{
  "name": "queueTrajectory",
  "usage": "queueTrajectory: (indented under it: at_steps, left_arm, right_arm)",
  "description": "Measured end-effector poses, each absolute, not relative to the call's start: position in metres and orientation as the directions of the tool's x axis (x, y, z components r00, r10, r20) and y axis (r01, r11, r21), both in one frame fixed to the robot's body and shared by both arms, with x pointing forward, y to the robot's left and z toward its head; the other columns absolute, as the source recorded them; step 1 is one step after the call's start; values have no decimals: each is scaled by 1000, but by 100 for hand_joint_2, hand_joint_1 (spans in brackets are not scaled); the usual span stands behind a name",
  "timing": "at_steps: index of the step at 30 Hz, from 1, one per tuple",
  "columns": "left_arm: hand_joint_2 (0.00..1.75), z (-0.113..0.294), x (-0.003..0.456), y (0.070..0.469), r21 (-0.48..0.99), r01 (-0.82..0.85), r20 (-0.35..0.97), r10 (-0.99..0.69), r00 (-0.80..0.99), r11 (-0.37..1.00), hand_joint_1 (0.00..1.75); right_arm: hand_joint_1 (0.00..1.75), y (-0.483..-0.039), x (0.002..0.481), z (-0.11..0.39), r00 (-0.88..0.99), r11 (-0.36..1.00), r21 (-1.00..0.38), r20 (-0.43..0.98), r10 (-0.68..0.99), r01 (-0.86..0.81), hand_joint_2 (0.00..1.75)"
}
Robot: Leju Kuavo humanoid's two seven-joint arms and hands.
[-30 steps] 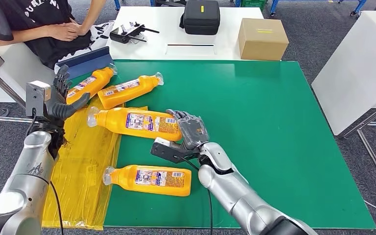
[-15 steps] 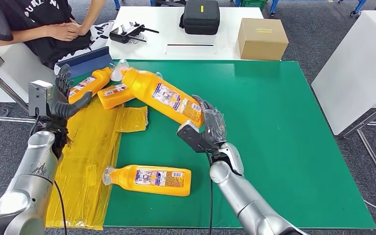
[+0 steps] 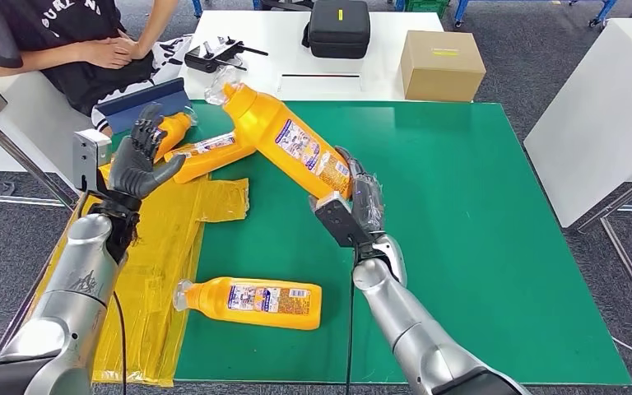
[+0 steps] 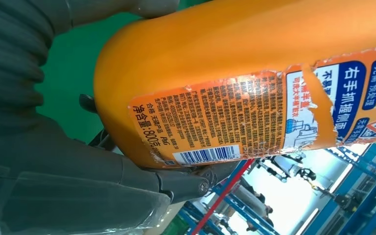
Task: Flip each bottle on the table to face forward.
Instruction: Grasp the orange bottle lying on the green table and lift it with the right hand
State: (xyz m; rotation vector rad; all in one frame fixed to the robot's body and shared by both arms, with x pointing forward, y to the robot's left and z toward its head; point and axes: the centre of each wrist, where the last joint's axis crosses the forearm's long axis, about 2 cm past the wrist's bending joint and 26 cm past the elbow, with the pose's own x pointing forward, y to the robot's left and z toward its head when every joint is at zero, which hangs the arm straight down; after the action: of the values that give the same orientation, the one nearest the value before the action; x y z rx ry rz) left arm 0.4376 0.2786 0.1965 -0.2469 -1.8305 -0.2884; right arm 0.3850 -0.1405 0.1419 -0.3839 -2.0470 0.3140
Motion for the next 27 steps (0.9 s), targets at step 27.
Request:
queueTrajectory:
  at_steps: [27]
  left_arm:
    - [175,246,449,217,140,518,938,55,-343,844,0]
  right_arm:
    - [175,-126,395,144,-510,855,-476,693,509,207,175]
